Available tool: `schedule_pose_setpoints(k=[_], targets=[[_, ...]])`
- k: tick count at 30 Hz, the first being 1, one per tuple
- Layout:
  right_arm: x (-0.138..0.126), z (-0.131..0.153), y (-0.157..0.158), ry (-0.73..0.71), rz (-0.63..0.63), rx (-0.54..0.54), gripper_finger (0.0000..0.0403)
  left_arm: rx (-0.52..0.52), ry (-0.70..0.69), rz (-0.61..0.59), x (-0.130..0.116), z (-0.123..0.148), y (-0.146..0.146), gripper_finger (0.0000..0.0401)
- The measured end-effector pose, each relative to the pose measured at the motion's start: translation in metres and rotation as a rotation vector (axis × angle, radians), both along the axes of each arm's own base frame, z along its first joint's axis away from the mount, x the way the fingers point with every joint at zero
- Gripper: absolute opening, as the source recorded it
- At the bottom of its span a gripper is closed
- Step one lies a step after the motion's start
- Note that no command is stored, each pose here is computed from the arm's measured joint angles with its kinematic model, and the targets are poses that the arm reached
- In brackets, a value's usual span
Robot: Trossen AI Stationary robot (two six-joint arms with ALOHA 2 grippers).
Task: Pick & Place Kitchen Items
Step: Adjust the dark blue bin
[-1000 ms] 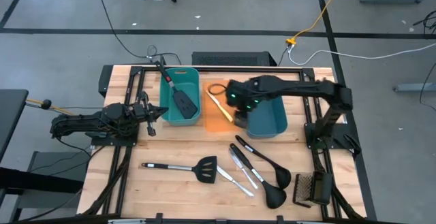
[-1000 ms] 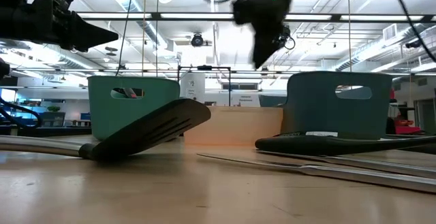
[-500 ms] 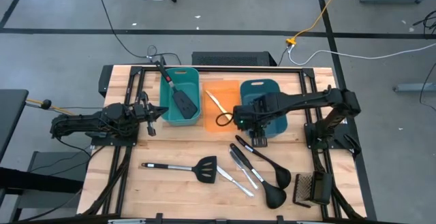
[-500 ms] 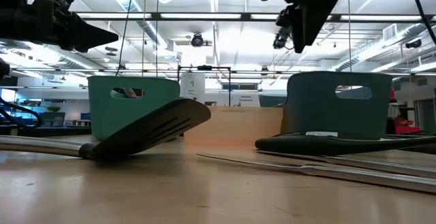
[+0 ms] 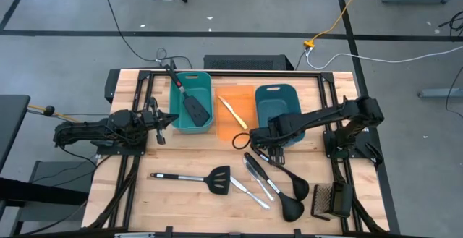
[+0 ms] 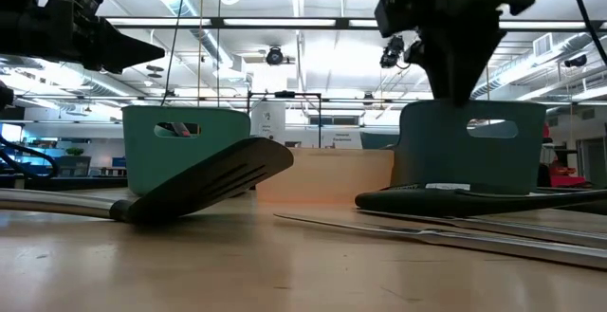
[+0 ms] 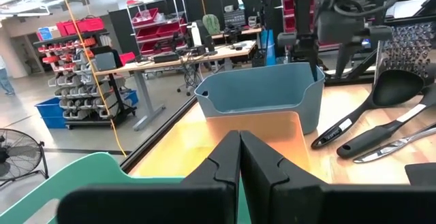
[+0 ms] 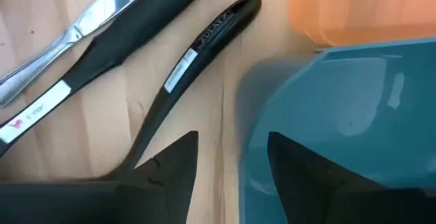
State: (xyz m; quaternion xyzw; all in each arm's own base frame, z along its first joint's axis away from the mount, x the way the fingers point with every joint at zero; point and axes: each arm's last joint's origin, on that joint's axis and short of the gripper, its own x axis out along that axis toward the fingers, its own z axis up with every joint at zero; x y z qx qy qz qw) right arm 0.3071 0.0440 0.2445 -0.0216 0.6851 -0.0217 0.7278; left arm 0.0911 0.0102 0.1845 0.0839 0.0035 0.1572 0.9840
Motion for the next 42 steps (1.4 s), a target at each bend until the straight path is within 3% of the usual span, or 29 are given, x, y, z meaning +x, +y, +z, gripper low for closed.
schedule_pose_setpoints(k=[9,16,22,27,38,42], targets=[[-0.011,-0.034,-0.009,0.058,-0.063,-0.018,0.0172,0.000,0.000,0.000,0.000,0.000,0.000,0.0015],[-0.017,-0.056,-0.022,0.069,-0.165,0.029,0.0083,0.000,0.000,0.000,0.000,0.000,0.000,0.0015],[-0.016,-0.059,-0.033,0.065,-0.204,0.079,0.0009,0.000,0.000,0.000,0.000,0.000,0.000,0.0015],[-0.017,-0.059,-0.042,0.074,-0.261,0.113,0.0026,0.000,0.000,0.000,0.000,0.000,0.000,0.0015],[-0.021,-0.059,-0.043,0.123,-0.106,0.099,0.0010,0.000,0.008,0.000,0.000,-0.001,0.000,0.0015],[-0.020,-0.059,-0.046,0.113,-0.123,0.105,0.0019,0.000,0.008,0.000,0.000,-0.001,0.000,0.0015]])
